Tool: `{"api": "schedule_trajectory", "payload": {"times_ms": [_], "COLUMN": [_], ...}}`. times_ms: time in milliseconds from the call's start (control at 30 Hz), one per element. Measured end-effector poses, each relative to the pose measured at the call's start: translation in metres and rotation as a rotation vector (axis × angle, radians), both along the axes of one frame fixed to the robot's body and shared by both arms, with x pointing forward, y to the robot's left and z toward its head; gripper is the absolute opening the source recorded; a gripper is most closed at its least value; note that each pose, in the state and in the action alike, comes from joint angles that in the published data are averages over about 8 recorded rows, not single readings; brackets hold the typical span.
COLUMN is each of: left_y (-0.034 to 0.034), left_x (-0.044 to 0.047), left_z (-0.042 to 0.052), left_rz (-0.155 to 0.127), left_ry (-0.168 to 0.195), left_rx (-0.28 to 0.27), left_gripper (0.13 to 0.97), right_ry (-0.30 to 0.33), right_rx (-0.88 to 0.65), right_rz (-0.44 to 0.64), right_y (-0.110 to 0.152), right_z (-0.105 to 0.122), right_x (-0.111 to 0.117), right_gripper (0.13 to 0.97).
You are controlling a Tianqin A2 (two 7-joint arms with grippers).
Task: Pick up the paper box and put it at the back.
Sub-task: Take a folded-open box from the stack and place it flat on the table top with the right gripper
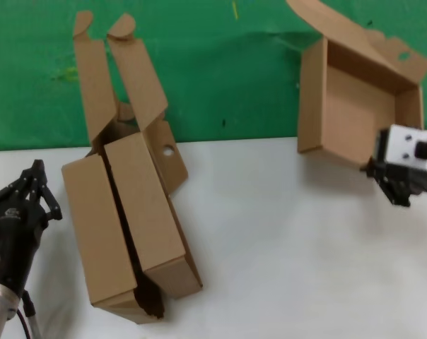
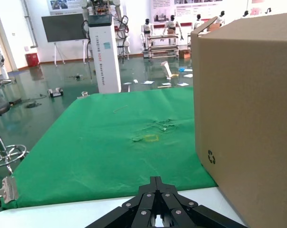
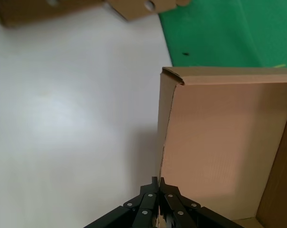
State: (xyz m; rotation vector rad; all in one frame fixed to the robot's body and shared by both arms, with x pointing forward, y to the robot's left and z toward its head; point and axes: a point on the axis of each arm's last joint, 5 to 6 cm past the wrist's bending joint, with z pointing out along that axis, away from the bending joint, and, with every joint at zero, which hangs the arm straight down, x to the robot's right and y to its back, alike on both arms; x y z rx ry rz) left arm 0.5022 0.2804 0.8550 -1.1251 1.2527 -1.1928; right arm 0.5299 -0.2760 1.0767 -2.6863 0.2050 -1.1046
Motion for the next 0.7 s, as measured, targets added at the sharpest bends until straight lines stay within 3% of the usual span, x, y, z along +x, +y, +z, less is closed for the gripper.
{"api": "schedule_trajectory", "payload": {"times_ms": [367, 700], "left_y": [0.0000, 0.0000], "left_x": [0.0000, 0.0000], "left_z": [0.0000, 0.0000], "left_rz": [0.000, 0.000], "left_ry": [0.000, 0.000], "left_rx": [0.000, 0.000], "left_gripper": [0.143, 0.143], "right_ry": [-0.075, -0.087], "right_rx": [-0.145, -0.331], "right_rz": [0.006, -0.009], "right_y": [0.047, 0.088], "right_z": [0.004, -0.010], "right_x": [0.058, 0.103], "right_gripper": [0.148, 0.148]}}
